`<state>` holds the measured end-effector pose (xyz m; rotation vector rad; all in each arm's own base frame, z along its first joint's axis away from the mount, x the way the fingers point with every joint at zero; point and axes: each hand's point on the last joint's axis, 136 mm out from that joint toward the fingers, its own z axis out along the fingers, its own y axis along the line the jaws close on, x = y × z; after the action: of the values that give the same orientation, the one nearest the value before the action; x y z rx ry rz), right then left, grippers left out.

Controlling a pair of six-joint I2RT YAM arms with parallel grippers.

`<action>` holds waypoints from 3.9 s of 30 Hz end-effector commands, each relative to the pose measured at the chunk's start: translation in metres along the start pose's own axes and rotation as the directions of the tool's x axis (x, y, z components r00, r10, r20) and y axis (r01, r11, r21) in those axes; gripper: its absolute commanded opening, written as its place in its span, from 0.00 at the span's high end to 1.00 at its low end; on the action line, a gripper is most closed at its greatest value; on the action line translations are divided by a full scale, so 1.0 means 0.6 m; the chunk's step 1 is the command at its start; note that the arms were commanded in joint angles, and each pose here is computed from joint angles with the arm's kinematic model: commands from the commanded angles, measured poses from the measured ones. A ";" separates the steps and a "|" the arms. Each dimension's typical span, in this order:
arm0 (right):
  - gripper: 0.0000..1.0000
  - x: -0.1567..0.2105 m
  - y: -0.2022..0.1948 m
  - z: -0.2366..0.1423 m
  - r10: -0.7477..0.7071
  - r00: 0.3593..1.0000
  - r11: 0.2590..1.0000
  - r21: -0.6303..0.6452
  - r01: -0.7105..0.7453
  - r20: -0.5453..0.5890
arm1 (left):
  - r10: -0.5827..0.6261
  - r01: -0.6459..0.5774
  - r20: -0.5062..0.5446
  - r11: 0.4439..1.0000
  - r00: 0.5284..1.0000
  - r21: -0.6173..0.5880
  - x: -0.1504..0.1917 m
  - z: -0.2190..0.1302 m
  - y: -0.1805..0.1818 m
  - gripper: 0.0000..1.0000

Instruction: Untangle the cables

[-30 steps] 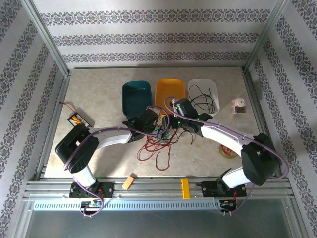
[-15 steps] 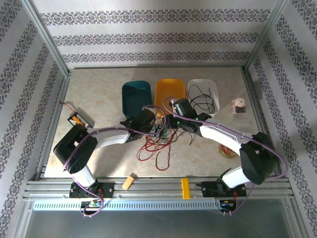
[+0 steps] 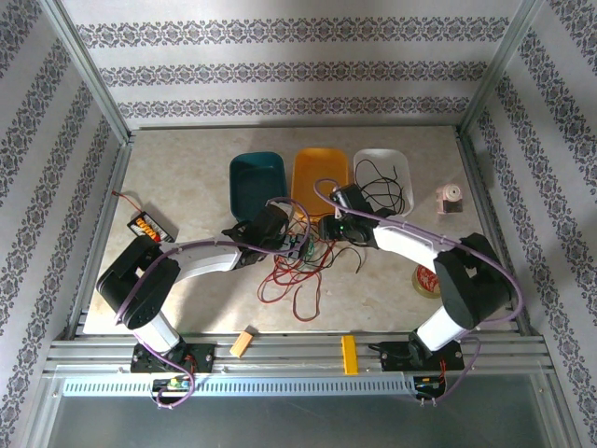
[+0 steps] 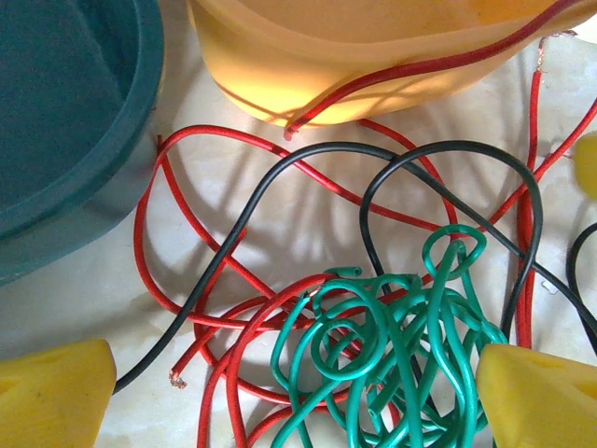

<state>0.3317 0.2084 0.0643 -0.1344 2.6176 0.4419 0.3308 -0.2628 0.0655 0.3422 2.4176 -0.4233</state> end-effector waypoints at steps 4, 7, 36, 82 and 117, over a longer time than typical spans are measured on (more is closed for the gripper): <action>0.56 0.012 -0.001 0.026 0.012 0.999 1.000 0.005 -0.012 -0.053 | 0.016 -0.017 0.019 1.000 1.000 0.019 -0.012 -0.012 -0.001 0.01; 0.57 0.009 -0.002 0.038 0.010 0.998 1.000 0.010 -0.010 -0.056 | 0.014 -0.014 0.022 1.000 1.000 0.023 -0.014 -0.012 -0.002 0.01; 1.00 -0.090 -0.066 -0.191 0.019 0.931 0.991 0.116 -0.066 0.364 | 0.042 -0.042 -0.054 0.999 0.998 0.003 0.014 0.008 0.012 0.01; 1.00 -0.305 -0.137 -0.530 -0.014 0.584 0.960 0.175 -0.220 0.812 | 0.043 -0.045 -0.083 0.999 0.996 -0.019 0.037 0.010 0.028 0.01; 1.00 -0.346 -0.132 -0.580 0.057 0.524 0.969 0.080 -0.235 0.850 | 0.049 -0.050 -0.095 0.999 0.994 -0.005 0.033 0.012 0.021 0.01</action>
<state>0.3560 0.0190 0.4445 0.3068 1.6054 0.2167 0.3247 -0.2568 0.0479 0.4073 2.4717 -0.4084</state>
